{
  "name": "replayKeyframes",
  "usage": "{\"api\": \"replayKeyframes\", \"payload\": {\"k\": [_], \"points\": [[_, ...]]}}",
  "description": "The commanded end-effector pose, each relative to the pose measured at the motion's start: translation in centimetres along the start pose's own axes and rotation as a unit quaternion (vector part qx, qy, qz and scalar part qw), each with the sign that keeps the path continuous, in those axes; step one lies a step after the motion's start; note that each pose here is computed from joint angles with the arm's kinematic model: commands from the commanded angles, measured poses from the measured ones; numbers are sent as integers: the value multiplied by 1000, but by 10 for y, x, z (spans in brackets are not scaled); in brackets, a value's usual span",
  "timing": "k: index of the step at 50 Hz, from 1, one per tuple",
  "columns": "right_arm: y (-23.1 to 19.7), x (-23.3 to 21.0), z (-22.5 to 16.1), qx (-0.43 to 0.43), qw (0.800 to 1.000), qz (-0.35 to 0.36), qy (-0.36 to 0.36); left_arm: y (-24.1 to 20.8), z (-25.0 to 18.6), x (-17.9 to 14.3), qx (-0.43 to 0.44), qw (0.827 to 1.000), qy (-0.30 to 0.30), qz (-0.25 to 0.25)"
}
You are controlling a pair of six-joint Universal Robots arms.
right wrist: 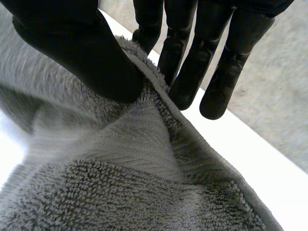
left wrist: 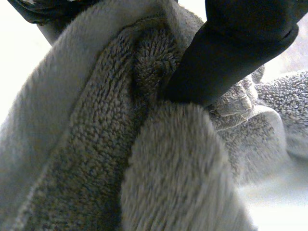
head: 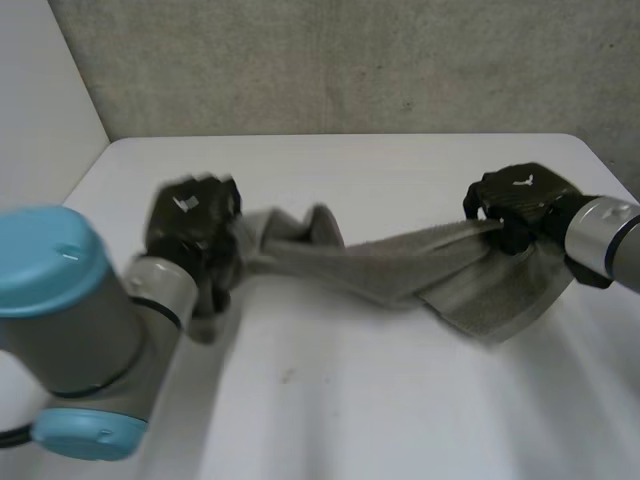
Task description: Fold the towel.
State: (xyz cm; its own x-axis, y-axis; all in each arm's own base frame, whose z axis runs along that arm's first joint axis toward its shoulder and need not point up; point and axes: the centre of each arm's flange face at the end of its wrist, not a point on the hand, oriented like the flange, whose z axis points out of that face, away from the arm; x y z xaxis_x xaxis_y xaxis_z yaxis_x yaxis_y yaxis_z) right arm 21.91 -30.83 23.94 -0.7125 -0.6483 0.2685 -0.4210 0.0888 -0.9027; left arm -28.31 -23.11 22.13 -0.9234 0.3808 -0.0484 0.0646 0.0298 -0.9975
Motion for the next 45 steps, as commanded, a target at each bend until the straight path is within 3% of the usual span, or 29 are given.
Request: {"api": "replayKeyframes", "payload": {"k": [1,5,11,15,19,23,25,28,30,31,33,37,40,44,45], "points": [[-20,6,-24,-26,998,-56,-1,-66,-15,-32,85,996,-25,-27],[-13,-2,-33,-73,993,-84,-28,-64,-15,-45,58,997,-24,-45],[1,-7,-35,-139,978,-149,-46,-34,-12,-53,-55,995,5,-88],[3,-2,-20,-131,979,-154,-28,5,4,-45,-157,981,46,-102],[-1,-4,10,-72,985,-160,2,8,23,-44,-161,980,54,-102],[-20,4,33,5,986,-158,56,-22,65,-48,-89,990,55,-98],[-53,20,47,103,974,-149,134,-43,79,-49,-47,993,58,-95],[-72,29,49,158,962,-145,171,-93,100,-53,53,993,62,-86],[-111,46,38,270,924,-141,232,-118,104,-55,104,989,63,-81],[-112,46,38,271,923,-141,233,-138,107,-56,149,984,64,-76],[-137,52,21,343,894,-135,256,-150,109,-60,181,979,61,-72],[-129,45,17,332,903,-129,239,-145,110,-65,193,977,56,-75],[-103,30,24,285,931,-121,193,-126,109,-67,164,982,54,-78],[-48,2,34,176,974,-91,111,-53,101,-65,59,994,50,-83],[-47,2,34,176,974,-90,111,-30,96,-64,30,995,49,-87]]}}
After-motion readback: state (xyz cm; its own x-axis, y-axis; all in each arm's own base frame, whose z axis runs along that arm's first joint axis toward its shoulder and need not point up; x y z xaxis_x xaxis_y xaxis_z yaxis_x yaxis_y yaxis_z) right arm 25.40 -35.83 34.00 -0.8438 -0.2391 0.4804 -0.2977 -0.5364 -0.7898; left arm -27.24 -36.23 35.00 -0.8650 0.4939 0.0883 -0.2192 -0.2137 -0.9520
